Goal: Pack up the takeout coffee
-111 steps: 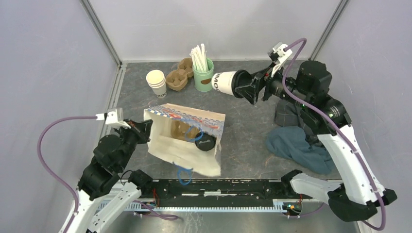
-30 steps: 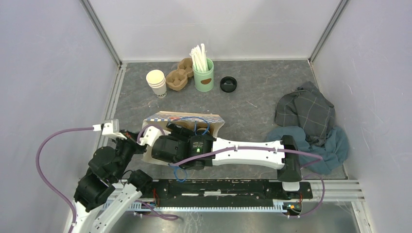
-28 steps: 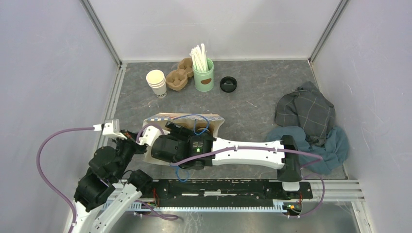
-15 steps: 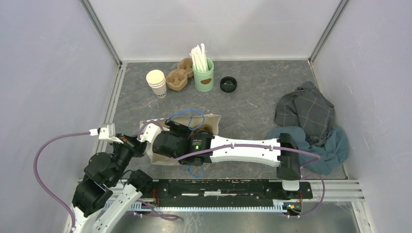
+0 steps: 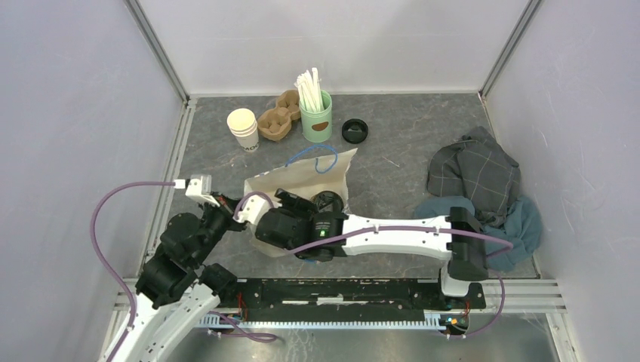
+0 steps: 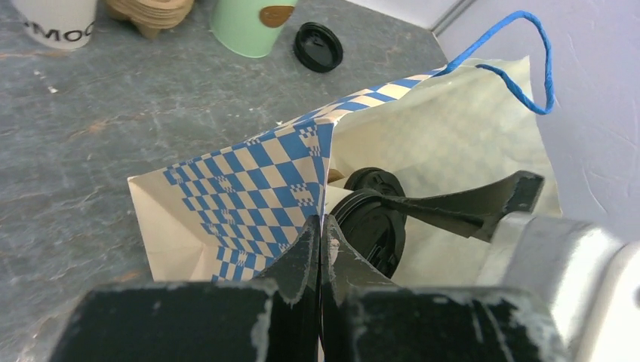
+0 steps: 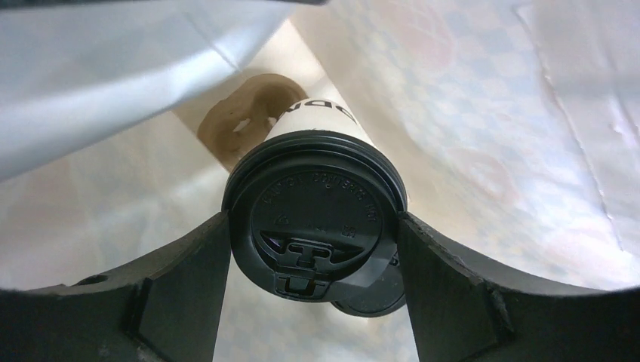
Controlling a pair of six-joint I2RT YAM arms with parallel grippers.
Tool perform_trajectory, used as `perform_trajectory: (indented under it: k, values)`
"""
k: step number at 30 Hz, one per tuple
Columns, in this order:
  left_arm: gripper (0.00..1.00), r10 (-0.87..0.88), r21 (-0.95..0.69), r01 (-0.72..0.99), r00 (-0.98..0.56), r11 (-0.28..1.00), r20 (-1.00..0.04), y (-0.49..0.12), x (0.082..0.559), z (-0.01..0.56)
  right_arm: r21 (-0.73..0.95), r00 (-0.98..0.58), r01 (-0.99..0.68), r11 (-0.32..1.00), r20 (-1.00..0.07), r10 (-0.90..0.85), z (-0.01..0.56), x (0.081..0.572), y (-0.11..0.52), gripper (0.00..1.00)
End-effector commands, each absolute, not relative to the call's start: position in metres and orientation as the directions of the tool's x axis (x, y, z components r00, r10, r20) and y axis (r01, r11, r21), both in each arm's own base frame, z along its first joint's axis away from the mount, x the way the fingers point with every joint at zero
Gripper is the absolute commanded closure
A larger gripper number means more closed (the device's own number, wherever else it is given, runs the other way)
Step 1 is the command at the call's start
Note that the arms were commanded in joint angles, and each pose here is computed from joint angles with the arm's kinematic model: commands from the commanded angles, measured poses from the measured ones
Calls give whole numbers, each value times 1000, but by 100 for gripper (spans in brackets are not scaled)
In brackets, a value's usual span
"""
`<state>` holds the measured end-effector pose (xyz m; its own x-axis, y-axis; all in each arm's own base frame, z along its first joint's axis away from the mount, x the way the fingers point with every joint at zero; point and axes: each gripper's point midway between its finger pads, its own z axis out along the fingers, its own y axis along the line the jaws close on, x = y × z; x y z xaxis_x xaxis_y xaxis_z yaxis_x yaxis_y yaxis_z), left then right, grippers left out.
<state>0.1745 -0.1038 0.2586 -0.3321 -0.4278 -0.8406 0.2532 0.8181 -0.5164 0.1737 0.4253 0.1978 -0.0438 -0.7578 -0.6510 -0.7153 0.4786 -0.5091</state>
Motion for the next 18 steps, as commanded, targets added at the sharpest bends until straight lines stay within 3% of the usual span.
perform_trajectory:
  k: [1, 6, 11, 18]
  values:
    - [98, -417, -475, 414, -229, 776, -880, -123, 180, 296, -447, -96, -635, 630, -764, -638, 230, 183, 405, 36]
    - [98, -368, -423, 443, -209, 791, -906, -121, 176, 291, -411, -114, -631, 658, -790, -603, 226, 181, 393, 35]
    - [98, -399, -474, 437, -255, 765, -881, -116, 157, 286, -404, -112, -655, 639, -784, -610, 222, 178, 396, 35]
    - [98, -486, -600, 289, -379, 746, -787, -107, 148, 263, -404, -101, -672, 620, -780, -618, 215, 177, 406, 36]
